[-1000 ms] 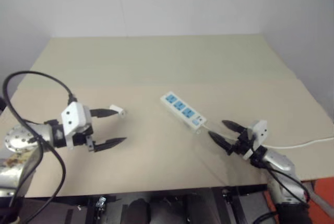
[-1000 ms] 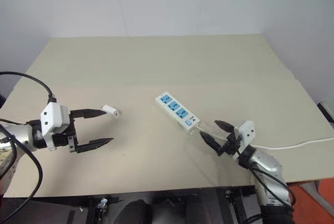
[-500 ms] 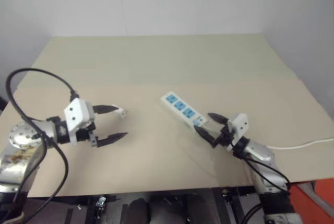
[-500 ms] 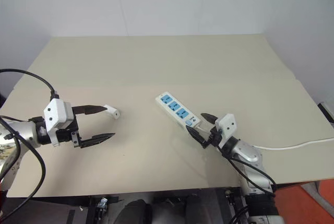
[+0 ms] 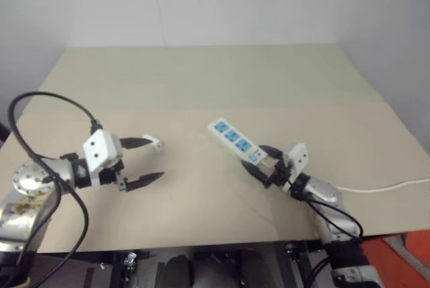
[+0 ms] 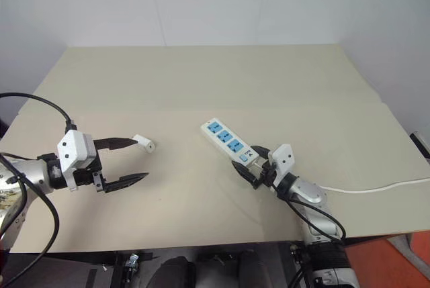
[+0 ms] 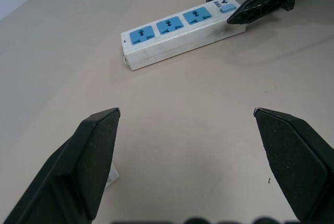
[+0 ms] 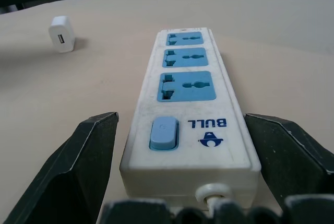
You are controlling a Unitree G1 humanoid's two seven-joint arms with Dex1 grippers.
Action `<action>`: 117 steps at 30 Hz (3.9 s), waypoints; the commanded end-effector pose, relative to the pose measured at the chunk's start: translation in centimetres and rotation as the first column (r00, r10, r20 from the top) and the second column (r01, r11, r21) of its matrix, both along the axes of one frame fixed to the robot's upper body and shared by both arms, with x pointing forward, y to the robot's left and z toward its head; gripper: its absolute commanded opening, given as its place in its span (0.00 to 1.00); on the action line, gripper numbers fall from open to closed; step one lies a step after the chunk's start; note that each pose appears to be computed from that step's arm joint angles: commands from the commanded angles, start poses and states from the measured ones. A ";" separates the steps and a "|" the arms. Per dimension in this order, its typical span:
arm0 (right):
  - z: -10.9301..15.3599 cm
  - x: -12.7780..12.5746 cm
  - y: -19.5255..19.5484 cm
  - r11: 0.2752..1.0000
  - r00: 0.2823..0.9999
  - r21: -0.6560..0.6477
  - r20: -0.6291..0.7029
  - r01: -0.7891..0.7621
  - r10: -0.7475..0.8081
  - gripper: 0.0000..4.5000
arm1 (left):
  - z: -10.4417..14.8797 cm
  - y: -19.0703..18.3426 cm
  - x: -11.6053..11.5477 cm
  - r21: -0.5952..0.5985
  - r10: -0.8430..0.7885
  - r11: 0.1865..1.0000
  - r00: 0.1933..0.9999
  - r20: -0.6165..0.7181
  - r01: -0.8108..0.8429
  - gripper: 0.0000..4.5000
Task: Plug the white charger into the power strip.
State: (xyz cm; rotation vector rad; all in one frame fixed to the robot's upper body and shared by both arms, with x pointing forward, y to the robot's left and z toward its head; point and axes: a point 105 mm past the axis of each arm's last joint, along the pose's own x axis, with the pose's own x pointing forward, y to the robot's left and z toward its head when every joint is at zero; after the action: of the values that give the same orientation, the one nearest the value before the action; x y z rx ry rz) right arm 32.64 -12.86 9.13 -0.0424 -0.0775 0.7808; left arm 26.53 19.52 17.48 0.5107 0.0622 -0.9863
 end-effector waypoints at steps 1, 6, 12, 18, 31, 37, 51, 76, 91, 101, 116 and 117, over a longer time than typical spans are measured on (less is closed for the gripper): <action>1.0 0.3 0.5 1.000 1.000 0.026 0.024 0.003 -0.004 0.99 | 0.9 -0.2 0.0 0.009 -0.004 1.000 0.999 0.053 0.004 1.00; 0.5 0.2 1.2 1.000 1.000 0.016 0.012 0.006 -0.006 0.99 | 1.0 -0.3 0.2 0.007 -0.004 1.000 0.998 0.059 0.004 1.00; 0.4 0.4 1.2 1.000 1.000 0.008 0.011 0.012 -0.013 0.99 | 1.2 -0.3 0.2 0.005 -0.003 1.000 0.998 0.068 0.003 1.00; 0.0 0.7 1.2 1.000 1.000 -0.004 -0.004 0.023 -0.023 0.99 | 1.0 -0.3 0.2 0.003 -0.001 1.000 0.998 0.069 0.001 1.00; -0.6 0.6 1.3 1.000 1.000 -0.021 -0.021 0.010 -0.011 0.76 | 0.8 -0.5 0.2 0.001 0.005 1.000 0.997 0.073 -0.005 1.00; -0.7 0.7 1.4 0.998 1.000 -0.061 0.007 0.013 -0.013 0.76 | 0.8 -0.5 0.2 -0.001 0.006 1.000 0.997 0.077 -0.006 1.00; 2.0 -2.9 3.2 0.838 0.843 -0.106 -0.014 -0.535 0.537 0.76 | 2.4 0.0 0.0 0.090 -0.080 0.993 0.993 0.086 0.072 1.00; -2.1 -3.1 7.2 0.605 0.638 -0.212 -0.147 -0.767 0.756 0.76 | 3.3 0.5 9.6 0.846 -0.407 0.316 0.867 -0.287 0.429 1.00; -2.4 -3.2 7.1 0.645 0.678 -0.213 -0.168 -0.734 0.716 0.76 | 0.7 -1.4 11.1 0.868 -0.402 0.109 0.820 -0.408 0.485 1.00; -2.5 -3.1 7.2 0.662 0.696 -0.220 -0.168 -0.716 0.698 0.76 | -1.2 -1.7 11.6 0.877 -0.373 0.062 0.826 -0.423 0.477 1.00; -2.7 -3.1 7.1 0.674 0.711 -0.232 -0.168 -0.701 0.682 0.76 | -2.7 -1.4 11.9 0.881 -0.332 0.071 0.844 -0.422 0.468 1.00; -2.7 -3.1 7.1 0.674 0.711 -0.231 -0.169 -0.701 0.682 0.76 | -2.7 -1.3 12.0 0.885 -0.329 0.065 0.847 -0.418 0.462 1.00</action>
State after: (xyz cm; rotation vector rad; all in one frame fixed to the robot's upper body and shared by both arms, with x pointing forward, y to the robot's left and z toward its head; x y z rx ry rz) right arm 29.52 -5.31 7.90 -0.2451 0.0125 1.5954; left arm 38.23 18.05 14.36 1.7993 0.7802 -1.5063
